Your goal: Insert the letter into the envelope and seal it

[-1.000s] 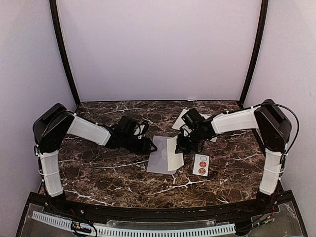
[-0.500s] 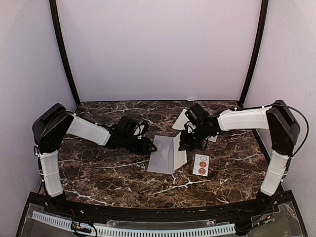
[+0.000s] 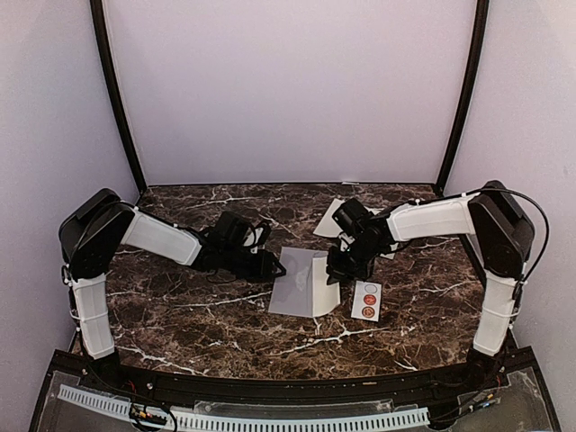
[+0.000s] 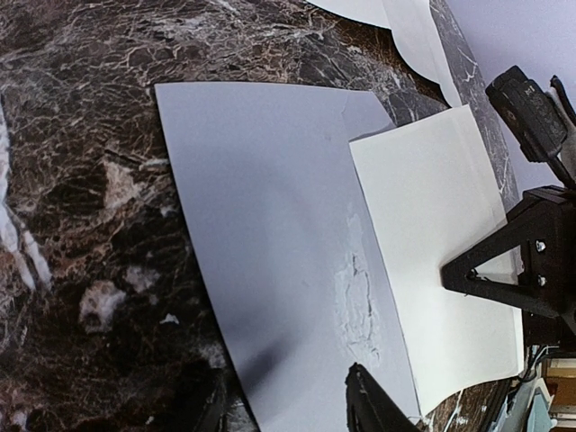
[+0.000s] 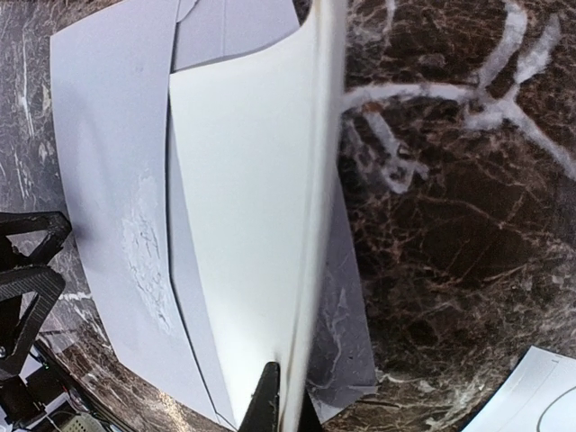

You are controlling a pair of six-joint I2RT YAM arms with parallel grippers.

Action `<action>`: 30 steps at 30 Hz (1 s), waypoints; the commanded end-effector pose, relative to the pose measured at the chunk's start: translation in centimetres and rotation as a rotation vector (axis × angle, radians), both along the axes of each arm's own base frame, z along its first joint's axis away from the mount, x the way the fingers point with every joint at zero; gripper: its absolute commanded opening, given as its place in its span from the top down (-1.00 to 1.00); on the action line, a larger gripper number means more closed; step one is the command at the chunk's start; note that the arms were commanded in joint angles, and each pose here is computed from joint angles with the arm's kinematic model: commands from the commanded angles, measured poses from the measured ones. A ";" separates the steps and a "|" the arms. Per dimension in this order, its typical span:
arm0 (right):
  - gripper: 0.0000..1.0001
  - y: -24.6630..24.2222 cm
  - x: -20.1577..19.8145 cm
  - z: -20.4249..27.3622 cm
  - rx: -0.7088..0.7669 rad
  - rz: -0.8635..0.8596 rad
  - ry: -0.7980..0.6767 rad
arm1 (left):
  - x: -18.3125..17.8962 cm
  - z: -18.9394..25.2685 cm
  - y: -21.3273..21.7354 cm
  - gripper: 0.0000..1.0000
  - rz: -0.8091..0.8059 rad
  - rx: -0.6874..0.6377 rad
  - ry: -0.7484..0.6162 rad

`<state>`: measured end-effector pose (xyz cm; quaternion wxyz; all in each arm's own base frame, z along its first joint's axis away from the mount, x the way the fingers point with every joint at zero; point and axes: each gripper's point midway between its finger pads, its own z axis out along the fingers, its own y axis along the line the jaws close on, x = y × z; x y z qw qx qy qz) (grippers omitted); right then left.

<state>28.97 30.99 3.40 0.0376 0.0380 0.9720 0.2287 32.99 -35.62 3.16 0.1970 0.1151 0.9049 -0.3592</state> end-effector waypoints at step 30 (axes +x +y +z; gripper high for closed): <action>1.00 3.5 2.3 0.4 0.147 0.126 -0.124 | -1.4 -3.4 1.7 0.12 0.013 0.097 0.080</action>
